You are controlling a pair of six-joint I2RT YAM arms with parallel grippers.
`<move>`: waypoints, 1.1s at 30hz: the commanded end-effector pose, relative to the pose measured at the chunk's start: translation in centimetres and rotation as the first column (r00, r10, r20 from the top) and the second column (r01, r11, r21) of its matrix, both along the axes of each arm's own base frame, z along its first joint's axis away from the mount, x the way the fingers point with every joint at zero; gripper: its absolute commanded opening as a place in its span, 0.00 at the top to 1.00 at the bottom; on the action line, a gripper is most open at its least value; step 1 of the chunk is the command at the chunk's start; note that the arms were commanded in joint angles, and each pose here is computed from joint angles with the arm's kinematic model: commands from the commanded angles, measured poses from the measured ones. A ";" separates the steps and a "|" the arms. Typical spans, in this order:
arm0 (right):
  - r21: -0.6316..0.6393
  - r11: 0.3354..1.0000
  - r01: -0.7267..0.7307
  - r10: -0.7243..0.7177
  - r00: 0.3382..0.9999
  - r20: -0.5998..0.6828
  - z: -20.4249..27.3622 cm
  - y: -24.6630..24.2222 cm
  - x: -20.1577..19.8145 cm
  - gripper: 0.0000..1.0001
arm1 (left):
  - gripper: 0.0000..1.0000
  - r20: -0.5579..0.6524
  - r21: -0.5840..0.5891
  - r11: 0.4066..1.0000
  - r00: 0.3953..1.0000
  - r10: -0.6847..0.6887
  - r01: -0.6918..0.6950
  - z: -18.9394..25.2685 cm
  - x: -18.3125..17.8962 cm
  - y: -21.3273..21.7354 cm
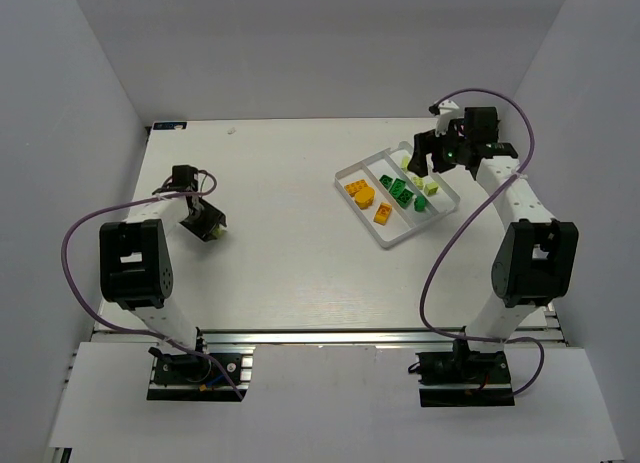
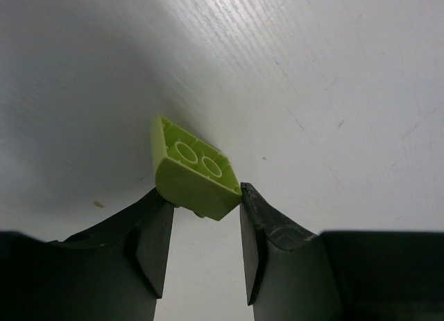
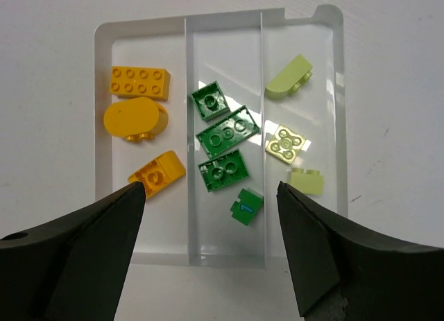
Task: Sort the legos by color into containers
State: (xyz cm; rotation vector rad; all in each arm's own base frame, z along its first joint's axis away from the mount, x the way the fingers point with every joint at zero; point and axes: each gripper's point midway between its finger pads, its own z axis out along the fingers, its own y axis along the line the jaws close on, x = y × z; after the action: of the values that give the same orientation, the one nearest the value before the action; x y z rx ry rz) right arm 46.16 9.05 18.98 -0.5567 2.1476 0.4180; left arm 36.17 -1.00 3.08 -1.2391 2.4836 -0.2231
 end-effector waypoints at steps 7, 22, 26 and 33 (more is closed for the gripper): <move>0.056 0.998 -0.042 0.038 0.996 0.074 2.5 0.6 -1.5 0.18 | 0.97 0.355 -0.109 0.938 0.894 -0.273 0.329 8.8 4.4 -5.9; 0.135 0.972 0.194 -0.219 0.955 0.201 7.5 -3.9 -0.1 0.24 | 0.97 0.815 -0.221 0.133 0.258 -0.519 0.966 19.0 5.9 -39.0; 0.165 0.962 0.220 -0.252 0.945 0.209 8.5 -4.8 -0.5 0.25 | 0.97 0.900 -0.229 -0.013 0.206 -0.384 0.973 20.3 6.7 -46.1; 0.182 0.953 0.244 -0.281 0.934 0.219 8.5 -6.2 -2.0 0.25 | 0.87 0.948 -0.271 0.012 0.269 -0.172 0.963 20.5 8.5 -51.0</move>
State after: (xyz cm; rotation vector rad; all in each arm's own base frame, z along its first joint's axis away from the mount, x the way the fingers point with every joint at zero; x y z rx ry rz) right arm 44.48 3.20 26.15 -0.2293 1.9555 0.3456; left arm 43.48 -52.32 16.60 0.3025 2.0164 -2.0536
